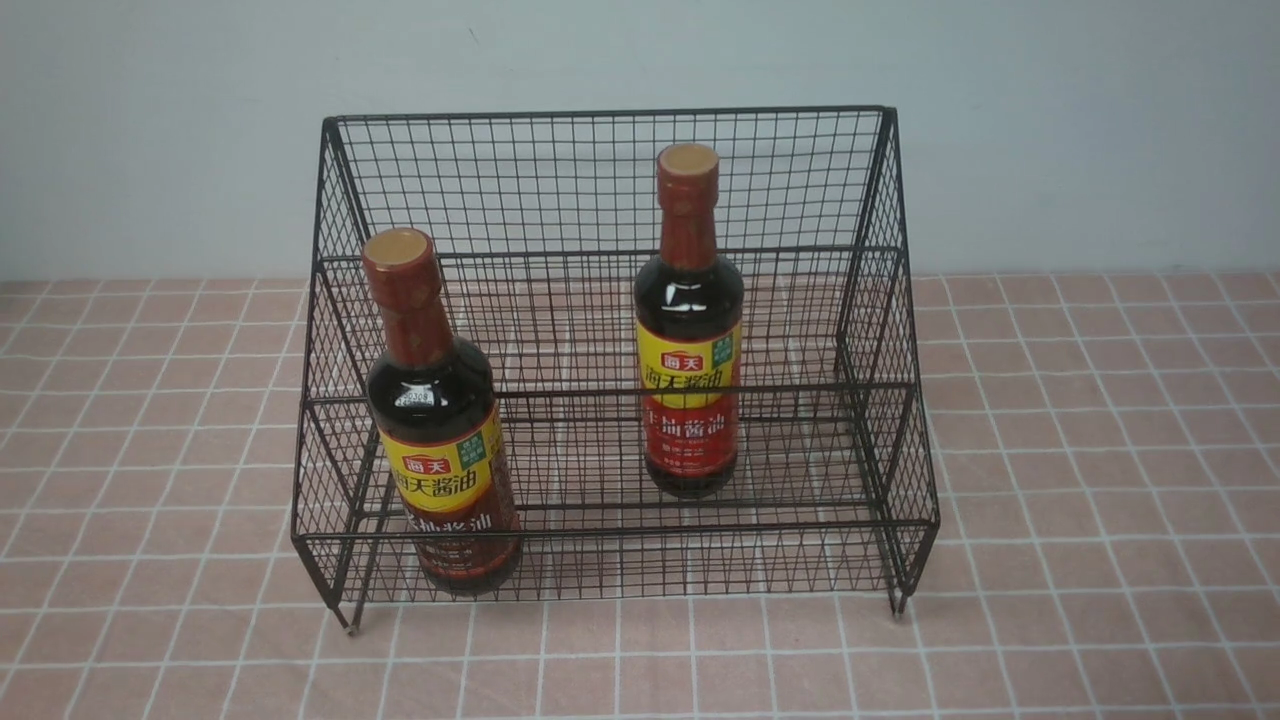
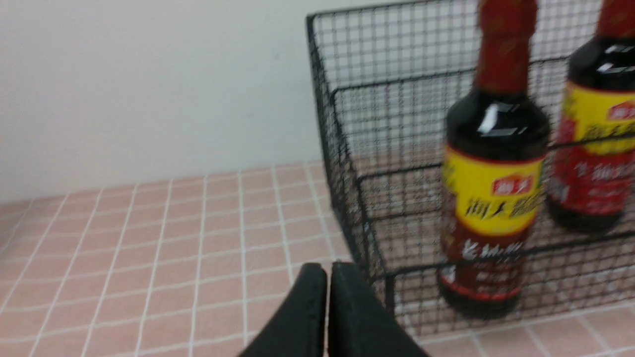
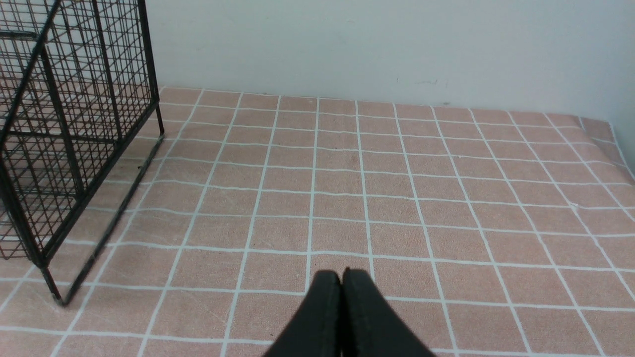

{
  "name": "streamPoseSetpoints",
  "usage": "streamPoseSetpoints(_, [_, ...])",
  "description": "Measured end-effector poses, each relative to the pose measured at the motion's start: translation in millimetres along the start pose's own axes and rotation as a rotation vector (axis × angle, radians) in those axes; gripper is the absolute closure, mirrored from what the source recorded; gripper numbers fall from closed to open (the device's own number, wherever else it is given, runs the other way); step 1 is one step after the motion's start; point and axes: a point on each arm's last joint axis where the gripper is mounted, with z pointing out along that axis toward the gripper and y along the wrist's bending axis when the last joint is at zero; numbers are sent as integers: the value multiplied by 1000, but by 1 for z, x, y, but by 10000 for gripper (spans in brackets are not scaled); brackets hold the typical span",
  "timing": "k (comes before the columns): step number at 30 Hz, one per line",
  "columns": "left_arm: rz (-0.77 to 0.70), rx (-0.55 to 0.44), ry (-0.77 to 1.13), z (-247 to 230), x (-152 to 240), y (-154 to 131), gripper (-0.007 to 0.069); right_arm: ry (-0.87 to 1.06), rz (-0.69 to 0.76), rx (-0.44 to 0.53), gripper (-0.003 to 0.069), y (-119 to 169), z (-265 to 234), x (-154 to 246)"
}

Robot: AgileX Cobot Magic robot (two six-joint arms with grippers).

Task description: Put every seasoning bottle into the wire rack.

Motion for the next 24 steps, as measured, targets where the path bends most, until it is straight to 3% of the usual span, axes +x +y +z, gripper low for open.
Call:
streamPoseSetpoints(8, [-13,-26,194,21,72,-3,632,0,0,0,672,0,0,0])
streamPoseSetpoints(24, [-18,-34,114,24,69,-2,632,-1,0,0,672,0,0,0])
